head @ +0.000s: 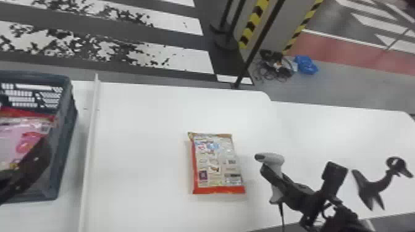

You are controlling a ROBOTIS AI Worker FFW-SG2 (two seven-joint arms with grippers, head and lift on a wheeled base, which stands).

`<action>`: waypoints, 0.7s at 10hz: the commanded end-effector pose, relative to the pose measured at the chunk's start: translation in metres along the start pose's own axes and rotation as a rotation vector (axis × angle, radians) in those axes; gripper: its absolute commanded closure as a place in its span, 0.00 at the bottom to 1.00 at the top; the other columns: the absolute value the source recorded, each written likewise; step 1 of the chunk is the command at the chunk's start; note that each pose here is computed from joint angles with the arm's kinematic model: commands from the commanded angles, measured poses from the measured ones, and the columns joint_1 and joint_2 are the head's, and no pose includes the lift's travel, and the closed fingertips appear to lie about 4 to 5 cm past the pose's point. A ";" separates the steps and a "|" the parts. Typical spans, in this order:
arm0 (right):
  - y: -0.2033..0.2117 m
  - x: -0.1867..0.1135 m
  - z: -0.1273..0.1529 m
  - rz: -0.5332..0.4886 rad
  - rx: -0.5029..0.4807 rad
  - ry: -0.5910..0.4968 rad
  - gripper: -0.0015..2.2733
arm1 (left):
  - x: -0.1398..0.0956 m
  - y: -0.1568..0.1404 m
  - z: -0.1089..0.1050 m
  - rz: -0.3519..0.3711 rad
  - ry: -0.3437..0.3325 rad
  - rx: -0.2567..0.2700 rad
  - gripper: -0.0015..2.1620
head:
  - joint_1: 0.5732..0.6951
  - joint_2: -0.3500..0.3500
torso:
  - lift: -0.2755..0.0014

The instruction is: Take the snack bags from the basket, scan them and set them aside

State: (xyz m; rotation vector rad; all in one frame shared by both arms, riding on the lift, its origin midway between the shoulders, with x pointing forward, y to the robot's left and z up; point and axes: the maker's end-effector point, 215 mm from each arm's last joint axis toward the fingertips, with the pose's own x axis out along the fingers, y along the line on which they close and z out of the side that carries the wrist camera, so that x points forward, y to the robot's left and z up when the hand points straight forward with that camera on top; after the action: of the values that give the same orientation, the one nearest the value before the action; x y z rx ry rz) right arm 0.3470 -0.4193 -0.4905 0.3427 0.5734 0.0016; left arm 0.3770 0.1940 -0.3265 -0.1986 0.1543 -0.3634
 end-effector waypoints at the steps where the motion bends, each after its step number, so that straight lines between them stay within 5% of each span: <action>1: 0.024 -0.002 -0.001 0.030 0.030 -0.003 0.99 | 0.000 0.000 -0.001 -0.004 0.003 0.004 0.04 | 1.00 0.00 | 0.72; 7: 0.079 0.005 -0.023 0.089 0.032 0.040 0.99 | -0.002 0.000 0.001 -0.006 0.002 0.020 0.04 | 1.00 0.16 | 0.72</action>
State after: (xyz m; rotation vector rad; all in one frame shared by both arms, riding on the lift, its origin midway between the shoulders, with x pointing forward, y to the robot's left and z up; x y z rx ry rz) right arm 0.3469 -0.3386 -0.4857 0.4025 0.5952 0.0831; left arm 0.3758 0.1943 -0.3265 -0.1795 0.1544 -0.3709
